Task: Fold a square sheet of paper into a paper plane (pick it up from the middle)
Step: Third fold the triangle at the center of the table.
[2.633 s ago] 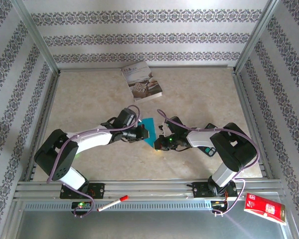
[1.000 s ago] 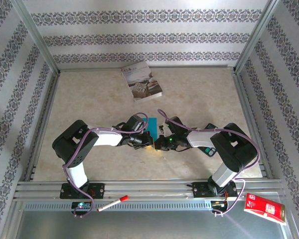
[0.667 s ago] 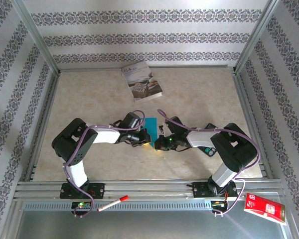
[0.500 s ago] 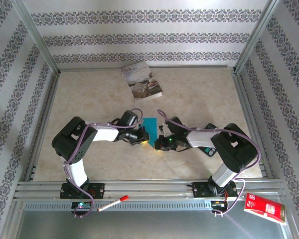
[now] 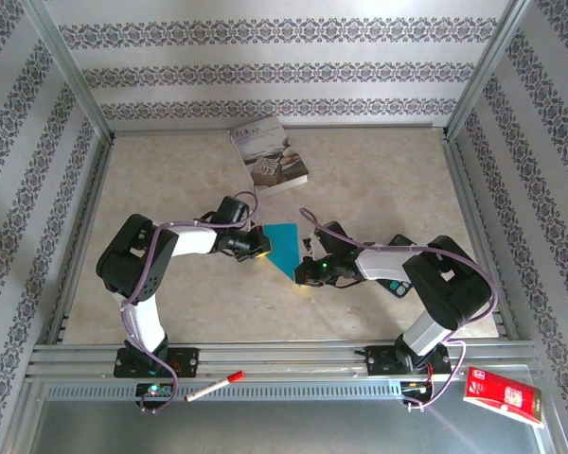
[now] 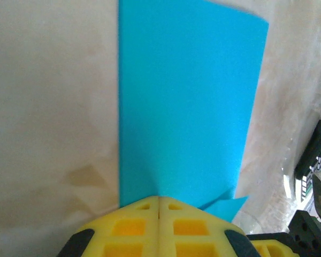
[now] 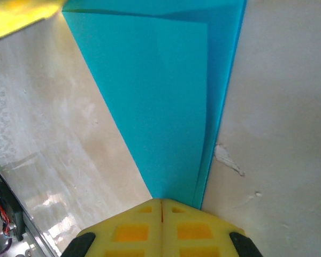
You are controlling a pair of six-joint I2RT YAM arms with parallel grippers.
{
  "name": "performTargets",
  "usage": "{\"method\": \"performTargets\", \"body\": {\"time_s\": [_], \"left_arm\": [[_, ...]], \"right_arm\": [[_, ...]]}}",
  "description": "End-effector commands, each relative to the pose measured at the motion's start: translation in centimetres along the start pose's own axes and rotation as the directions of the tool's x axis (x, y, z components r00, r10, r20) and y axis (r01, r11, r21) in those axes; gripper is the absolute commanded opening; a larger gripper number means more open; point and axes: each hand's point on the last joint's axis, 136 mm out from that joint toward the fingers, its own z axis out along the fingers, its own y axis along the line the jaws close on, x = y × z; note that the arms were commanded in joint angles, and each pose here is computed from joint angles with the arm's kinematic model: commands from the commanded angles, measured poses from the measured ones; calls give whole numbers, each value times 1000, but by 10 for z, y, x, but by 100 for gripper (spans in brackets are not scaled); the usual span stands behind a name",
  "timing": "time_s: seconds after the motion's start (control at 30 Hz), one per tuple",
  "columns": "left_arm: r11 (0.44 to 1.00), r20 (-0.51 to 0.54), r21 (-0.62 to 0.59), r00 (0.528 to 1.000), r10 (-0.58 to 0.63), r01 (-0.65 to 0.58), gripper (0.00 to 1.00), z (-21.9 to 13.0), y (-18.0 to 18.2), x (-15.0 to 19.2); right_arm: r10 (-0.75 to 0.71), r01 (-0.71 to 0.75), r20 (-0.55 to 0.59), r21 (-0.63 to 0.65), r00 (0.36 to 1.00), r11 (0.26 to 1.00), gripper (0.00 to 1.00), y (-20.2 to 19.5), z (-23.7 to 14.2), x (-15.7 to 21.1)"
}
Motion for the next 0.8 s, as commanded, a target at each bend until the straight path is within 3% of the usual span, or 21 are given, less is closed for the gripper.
{"method": "performTargets", "body": {"time_s": [0.0, 0.2, 0.43, 0.6, 0.67, 0.77], "left_arm": [[992, 58, -121, 998, -19, 26, 0, -11, 35, -19], [997, 97, -79, 995, 10, -3, 0, -35, 17, -22], [999, 122, 4, 992, 40, -41, 6, -66, -17, 15], [998, 92, 53, 995, 36, -41, 11, -72, -32, 43], [998, 73, 49, 996, 47, -50, 13, -72, -34, 55], [998, 56, 32, 997, 46, -48, 14, -69, -29, 70]], "right_arm": [[141, -99, -144, 265, 979, 959, 0, -69, -2, 60], [120, -80, -162, 235, 980, 969, 0, -62, -3, 64], [-20, 37, -203, 84, 979, 996, 1, -15, -9, 80], [-107, 107, 12, -54, 994, 993, 13, 36, -36, 32], [-115, 119, 91, -36, 989, 992, 16, 41, -44, 16], [-140, 141, 107, -2, 984, 990, 17, 45, -46, 5]]}}
